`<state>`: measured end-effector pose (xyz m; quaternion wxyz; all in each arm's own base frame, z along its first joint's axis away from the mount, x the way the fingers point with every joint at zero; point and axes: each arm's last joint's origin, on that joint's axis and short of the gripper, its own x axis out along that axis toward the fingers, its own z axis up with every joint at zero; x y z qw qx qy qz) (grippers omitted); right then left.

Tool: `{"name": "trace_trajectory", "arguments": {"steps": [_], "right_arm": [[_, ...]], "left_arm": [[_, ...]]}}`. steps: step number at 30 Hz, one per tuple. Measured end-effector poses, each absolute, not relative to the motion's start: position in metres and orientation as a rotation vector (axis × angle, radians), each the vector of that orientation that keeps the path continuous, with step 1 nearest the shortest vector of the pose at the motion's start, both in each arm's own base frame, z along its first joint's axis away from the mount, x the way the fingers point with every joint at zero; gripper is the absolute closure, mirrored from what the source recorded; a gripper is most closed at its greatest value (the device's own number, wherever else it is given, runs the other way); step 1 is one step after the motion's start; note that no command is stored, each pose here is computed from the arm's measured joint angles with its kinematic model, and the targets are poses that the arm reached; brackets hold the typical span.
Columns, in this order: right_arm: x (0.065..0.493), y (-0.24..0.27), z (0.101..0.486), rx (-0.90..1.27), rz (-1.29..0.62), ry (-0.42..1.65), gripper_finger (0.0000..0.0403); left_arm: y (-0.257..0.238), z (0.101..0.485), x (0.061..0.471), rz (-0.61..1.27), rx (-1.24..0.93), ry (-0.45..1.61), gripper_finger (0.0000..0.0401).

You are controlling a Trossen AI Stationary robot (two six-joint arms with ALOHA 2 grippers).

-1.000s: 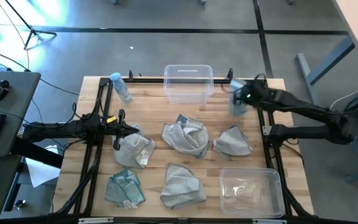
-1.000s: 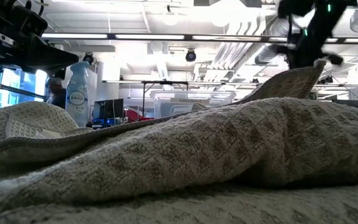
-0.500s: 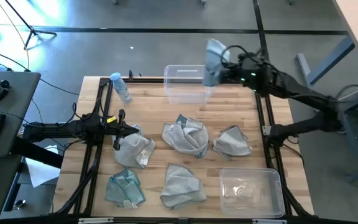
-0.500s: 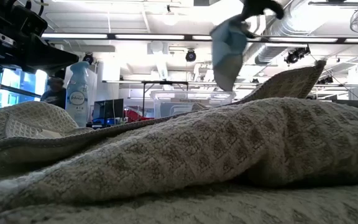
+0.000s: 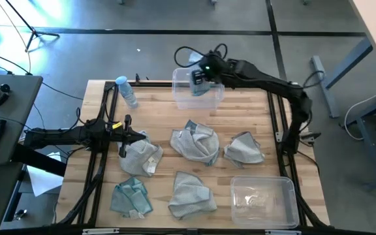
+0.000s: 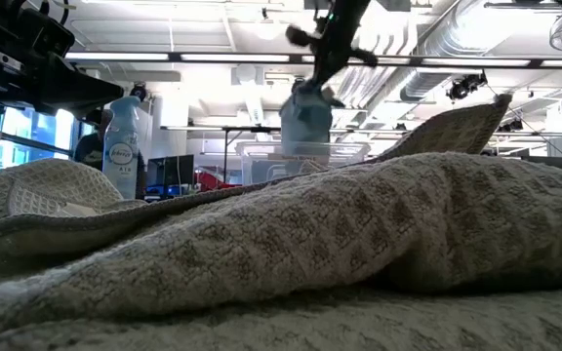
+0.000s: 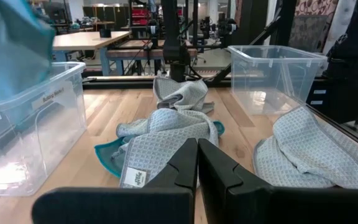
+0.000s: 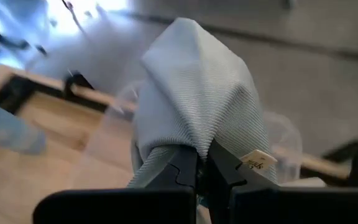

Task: Sort microfiber towel by color & place in baskets
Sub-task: Put the blue towel into the top transparent bin, then put the gray towel into the bottom transparent bin

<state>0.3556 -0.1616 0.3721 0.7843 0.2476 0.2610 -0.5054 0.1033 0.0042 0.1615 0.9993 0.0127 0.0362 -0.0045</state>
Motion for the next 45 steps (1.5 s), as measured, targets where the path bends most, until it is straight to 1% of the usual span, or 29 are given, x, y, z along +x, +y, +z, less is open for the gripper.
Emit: {"name": "trace_trajectory", "arguments": {"steps": [5, 10, 14, 22, 25, 29, 32, 35, 38, 41, 45], "right_arm": [[0.378, -0.181, 0.343, 0.661, -1.011, 0.643, 0.0402], [0.392, -0.193, 0.308, 0.75, -1.02, 0.721, 0.0402], [0.398, -0.196, 0.294, 0.754, -1.025, 0.752, 0.0384], [0.395, -0.198, 0.296, 0.775, -1.04, 0.751, 0.0295], [0.39, -0.197, 0.302, 0.788, -1.032, 0.753, 0.0264], [0.379, -0.19, 0.318, 0.772, -1.014, 0.765, 0.0236], [0.369, -0.178, 0.334, 0.729, -0.971, 0.801, 0.023], [0.357, -0.162, 0.347, 0.694, -0.944, 0.858, 0.0237], [0.345, -0.146, 0.358, 0.641, -0.961, 0.909, 0.0261], [0.333, -0.13, 0.367, 0.592, -0.947, 0.975, 0.0304], [0.319, -0.106, 0.37, 0.518, -0.911, 1.071, 0.0383]], "left_arm": [[0.004, 0.161, 0.103, -0.009, 0.025, 0.072, 0.0401], [0.004, 0.161, 0.103, -0.009, 0.025, 0.072, 0.0401], [0.004, 0.162, 0.103, -0.009, 0.025, 0.072, 0.0401], [0.004, 0.161, 0.103, -0.009, 0.025, 0.072, 0.0401], [0.004, 0.161, 0.103, -0.009, 0.025, 0.072, 0.0401], [0.004, 0.162, 0.103, -0.009, 0.025, 0.072, 0.0401], [0.004, 0.161, 0.103, -0.009, 0.025, 0.072, 0.0401], [0.006, 0.162, 0.103, 0.038, 0.042, 0.073, 0.0401], [0.006, 0.161, 0.103, 0.058, 0.01, 0.073, 0.0401], [0.006, 0.161, 0.103, 0.059, -0.029, 0.072, 0.0401], [0.006, 0.162, 0.103, 0.066, -0.061, 0.066, 0.0401]]}}
